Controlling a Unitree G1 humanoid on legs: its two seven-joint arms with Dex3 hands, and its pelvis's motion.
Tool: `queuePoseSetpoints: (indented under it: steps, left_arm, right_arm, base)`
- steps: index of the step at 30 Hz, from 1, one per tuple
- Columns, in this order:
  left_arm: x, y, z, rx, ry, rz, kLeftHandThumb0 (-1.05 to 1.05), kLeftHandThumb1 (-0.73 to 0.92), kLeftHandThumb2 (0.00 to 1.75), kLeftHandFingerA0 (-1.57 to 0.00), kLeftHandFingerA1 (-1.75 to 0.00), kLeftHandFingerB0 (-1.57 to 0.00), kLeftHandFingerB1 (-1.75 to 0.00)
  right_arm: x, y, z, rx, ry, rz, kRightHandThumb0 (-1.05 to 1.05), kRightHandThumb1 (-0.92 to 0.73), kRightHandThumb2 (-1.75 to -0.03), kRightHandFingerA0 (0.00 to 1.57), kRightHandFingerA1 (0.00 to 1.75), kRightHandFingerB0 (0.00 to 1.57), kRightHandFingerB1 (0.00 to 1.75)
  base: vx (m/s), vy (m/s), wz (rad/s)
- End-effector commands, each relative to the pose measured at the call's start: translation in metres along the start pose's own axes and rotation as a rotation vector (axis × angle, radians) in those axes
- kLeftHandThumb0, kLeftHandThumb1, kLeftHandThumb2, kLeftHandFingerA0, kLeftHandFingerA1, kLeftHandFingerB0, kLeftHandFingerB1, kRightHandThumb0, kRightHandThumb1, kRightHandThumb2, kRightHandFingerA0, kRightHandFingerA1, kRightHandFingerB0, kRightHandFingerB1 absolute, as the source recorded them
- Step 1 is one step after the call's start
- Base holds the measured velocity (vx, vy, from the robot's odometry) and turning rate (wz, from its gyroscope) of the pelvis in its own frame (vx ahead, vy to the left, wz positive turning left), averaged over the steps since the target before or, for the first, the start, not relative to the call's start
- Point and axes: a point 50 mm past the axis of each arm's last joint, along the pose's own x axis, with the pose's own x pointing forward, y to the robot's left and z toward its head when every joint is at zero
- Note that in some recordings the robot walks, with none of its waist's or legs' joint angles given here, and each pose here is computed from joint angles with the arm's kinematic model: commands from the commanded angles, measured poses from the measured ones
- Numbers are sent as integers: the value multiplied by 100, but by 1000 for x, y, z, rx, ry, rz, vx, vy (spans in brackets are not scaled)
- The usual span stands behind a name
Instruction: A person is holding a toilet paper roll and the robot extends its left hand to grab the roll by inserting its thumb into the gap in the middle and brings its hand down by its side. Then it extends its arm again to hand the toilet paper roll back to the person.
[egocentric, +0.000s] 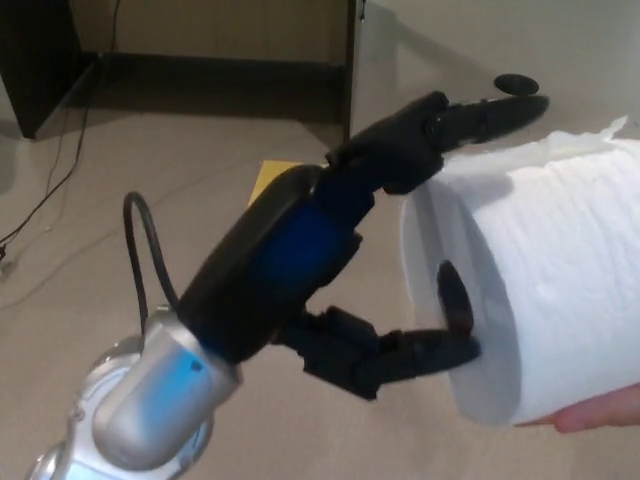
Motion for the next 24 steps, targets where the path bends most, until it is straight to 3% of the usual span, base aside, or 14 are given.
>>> queuePoseSetpoints:
  steps: [1, 9, 10, 11, 16, 17, 18, 19, 21, 24]
  left_arm:
    - [1, 9, -8, 126, 71, 29, -42, 36, 59, -26, -42, -20, -34]
    - [-5, 25, -10, 213, 84, 37, -42, 37, 60, -26, -43, -19, -34]
    - [-13, 22, -10, 178, 102, 24, -19, 28, 83, -12, -53, -9, -51]
    - [-18, 21, -10, 172, 116, 12, -40, 37, 59, -24, -41, -18, -33]
    - [-31, 20, -15, 215, 158, -6, -40, 36, 59, -28, -44, -20, -34]
    - [-30, 19, -17, 205, 160, -5, -19, 25, 82, -14, -53, -11, -51]
    - [-28, 19, -18, 195, 161, -6, -19, 25, 82, -14, -53, -11, -51]
    - [-26, 18, -18, 195, 153, -8, -39, 36, 59, -27, -42, -21, -34]
    - [-22, 11, -14, 199, 135, -17, -50, 38, 64, -27, -43, -18, -35]
    - [-14, 3, -10, 191, 105, -21, -48, 39, 64, -26, -42, -20, -36]
  right_arm:
    - [-3, 3, -10, -16, 26, 6, -36, -65, -60, 75, 57, 59, 43]
    - [-3, 8, -11, -6, 28, 17, -37, -66, -60, 73, 54, 59, 43]
    - [-7, 14, -21, -21, 48, 29, -38, -67, -61, 74, 53, 58, 43]
    - [-10, 18, -28, -25, 61, 37, -36, -66, -61, 74, 52, 58, 43]
    - [-11, 23, -30, 2, 61, 53, -37, -65, -60, 72, 54, 57, 42]
    - [-10, 21, -27, -5, 54, 50, -37, -65, -60, 75, 61, 58, 43]
    - [-9, 19, -24, -6, 49, 45, -37, -65, -60, 75, 61, 58, 43]
    - [-8, 19, -23, 3, 46, 42, -37, -65, -60, 76, 61, 58, 43]
    - [-9, 20, -24, 3, 49, 36, -38, -66, -61, 75, 57, 57, 42]
    - [-8, 18, -22, 22, 46, 27, -36, -65, -60, 74, 57, 58, 43]
  base:
    - [0, 0, 0]
    - [0, 0, 0]
    - [0, 0, 0]
    - [0, 0, 0]
    - [0, 0, 0]
    - [0, 0, 0]
    - [0, 0, 0]
    - [0, 0, 0]
    - [0, 0, 0]
    - [0, 0, 0]
